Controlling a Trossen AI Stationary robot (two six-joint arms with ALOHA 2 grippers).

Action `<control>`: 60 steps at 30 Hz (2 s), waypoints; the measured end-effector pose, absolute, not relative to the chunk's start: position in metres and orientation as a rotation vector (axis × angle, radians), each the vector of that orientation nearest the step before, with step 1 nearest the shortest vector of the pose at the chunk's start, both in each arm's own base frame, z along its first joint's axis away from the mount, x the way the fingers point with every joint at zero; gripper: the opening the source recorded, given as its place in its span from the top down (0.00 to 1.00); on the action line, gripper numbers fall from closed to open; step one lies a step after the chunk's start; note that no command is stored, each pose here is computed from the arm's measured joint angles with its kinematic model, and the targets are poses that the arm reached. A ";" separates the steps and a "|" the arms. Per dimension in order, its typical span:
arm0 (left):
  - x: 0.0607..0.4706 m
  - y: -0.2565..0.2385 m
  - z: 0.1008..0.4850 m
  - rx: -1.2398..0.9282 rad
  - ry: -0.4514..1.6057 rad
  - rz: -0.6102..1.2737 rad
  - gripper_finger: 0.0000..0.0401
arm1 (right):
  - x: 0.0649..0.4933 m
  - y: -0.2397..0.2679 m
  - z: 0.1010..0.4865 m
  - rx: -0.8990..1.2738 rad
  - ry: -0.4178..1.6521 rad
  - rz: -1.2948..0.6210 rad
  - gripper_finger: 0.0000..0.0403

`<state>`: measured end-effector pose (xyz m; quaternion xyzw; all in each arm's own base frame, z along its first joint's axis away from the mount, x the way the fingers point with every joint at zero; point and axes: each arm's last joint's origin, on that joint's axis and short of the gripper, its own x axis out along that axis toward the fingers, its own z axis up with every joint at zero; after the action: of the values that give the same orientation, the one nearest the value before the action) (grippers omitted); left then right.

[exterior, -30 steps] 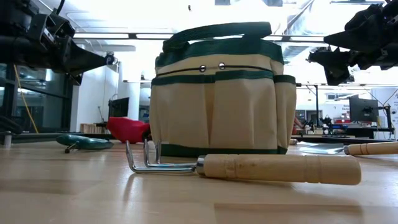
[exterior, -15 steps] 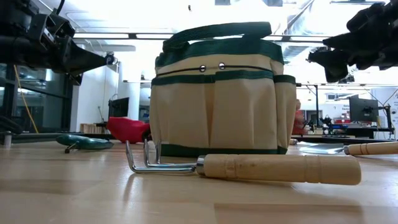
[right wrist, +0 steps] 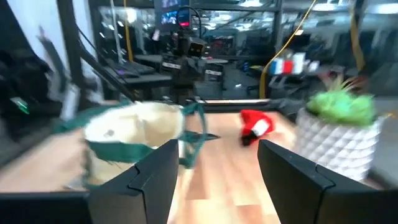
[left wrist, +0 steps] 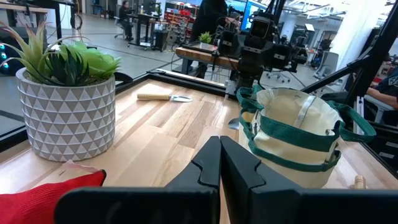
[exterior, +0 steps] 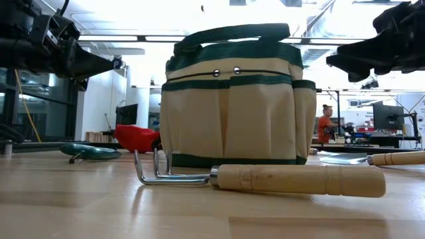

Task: Pick & Place Garden tools in Gardening bag
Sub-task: Put the bottom brown trowel into the gardening bag

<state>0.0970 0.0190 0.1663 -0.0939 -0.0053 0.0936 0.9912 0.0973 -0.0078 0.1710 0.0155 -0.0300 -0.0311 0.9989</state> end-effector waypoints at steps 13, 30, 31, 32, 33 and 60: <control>0.097 0.019 0.166 -0.188 -0.011 0.188 1.00 | 0.097 -0.004 0.173 0.818 -0.044 0.105 0.47; 0.097 0.019 0.166 -0.188 -0.011 0.187 1.00 | 0.097 -0.007 0.185 1.100 -0.081 0.006 0.47; 0.097 0.019 0.166 -0.188 -0.011 0.187 1.00 | 0.096 -0.007 0.191 1.100 -0.088 0.010 0.47; 0.097 0.019 0.166 -0.188 -0.011 0.187 1.00 | 0.097 -0.007 0.195 1.102 -0.085 0.008 0.47; 0.097 0.019 0.166 -0.188 -0.011 0.187 1.00 | 0.097 -0.007 0.199 1.111 -0.070 -0.003 0.47; 0.097 0.019 0.166 -0.188 -0.011 0.187 1.00 | 0.173 0.049 0.269 1.342 1.096 -0.655 0.47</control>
<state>0.0970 0.0190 0.1664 -0.0937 -0.0055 0.0934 0.9912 0.1732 0.0492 0.2691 0.5792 0.4730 -0.2825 0.6009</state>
